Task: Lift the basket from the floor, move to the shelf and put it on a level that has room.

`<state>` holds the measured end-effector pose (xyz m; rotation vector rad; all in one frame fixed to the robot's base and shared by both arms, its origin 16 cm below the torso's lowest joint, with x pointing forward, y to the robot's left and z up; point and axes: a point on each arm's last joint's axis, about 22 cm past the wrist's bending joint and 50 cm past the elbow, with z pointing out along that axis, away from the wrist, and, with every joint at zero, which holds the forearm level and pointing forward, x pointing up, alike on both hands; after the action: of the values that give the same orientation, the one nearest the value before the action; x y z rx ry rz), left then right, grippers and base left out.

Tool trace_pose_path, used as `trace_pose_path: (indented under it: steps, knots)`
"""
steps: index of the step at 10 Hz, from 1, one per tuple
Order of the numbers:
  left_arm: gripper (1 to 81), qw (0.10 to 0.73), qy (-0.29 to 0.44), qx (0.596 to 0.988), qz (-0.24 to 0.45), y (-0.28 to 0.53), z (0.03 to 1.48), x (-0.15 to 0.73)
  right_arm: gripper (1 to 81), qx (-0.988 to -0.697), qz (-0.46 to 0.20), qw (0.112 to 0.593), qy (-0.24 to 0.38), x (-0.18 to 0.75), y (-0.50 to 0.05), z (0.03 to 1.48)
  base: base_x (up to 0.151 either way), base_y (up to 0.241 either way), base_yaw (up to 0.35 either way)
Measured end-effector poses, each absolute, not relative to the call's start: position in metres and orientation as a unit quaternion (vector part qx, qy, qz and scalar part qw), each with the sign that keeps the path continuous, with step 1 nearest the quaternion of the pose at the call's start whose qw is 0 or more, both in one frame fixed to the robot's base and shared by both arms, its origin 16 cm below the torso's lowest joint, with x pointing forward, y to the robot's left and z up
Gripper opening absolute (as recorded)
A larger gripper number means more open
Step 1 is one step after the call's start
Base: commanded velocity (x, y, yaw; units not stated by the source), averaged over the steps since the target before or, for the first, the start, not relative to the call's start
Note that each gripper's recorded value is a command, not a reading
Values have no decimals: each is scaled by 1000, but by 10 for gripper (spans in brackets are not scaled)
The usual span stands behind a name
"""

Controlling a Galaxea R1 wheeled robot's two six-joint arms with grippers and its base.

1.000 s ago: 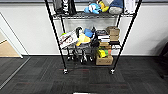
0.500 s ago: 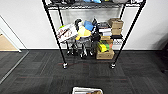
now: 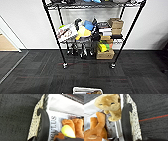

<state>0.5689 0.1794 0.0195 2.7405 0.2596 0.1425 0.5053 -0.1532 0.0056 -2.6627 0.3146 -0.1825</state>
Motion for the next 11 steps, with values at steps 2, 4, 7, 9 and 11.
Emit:
trace_pose_path:
  steps: [2, 4, 7, 9, 11]
  knots:
    - [811, 190, 95, 975, 57, 181, 20, 572, 811, -963, -70, 228, 129, 508, -153, 6, 0, 0, 0]
    - [811, 190, 95, 975, 59, 181, 20, 573, 10, -959, -79, 231, 142, 514, -151, 8, 0, 0, 0]
    - [811, 188, 96, 976, 59, 185, 19, 572, 10, -958, -80, 232, 147, 515, -151, 8, 0, 0, 0]
    - [811, 188, 96, 976, 59, 185, 19, 572, 10, -958, -80, 233, 149, 515, -151, 8, 0, 0, 0]
    - [10, 178, 84, 978, 65, 198, 17, 572, 10, -958, -81, 231, 152, 515, -154, 8, 0, 0, 0]
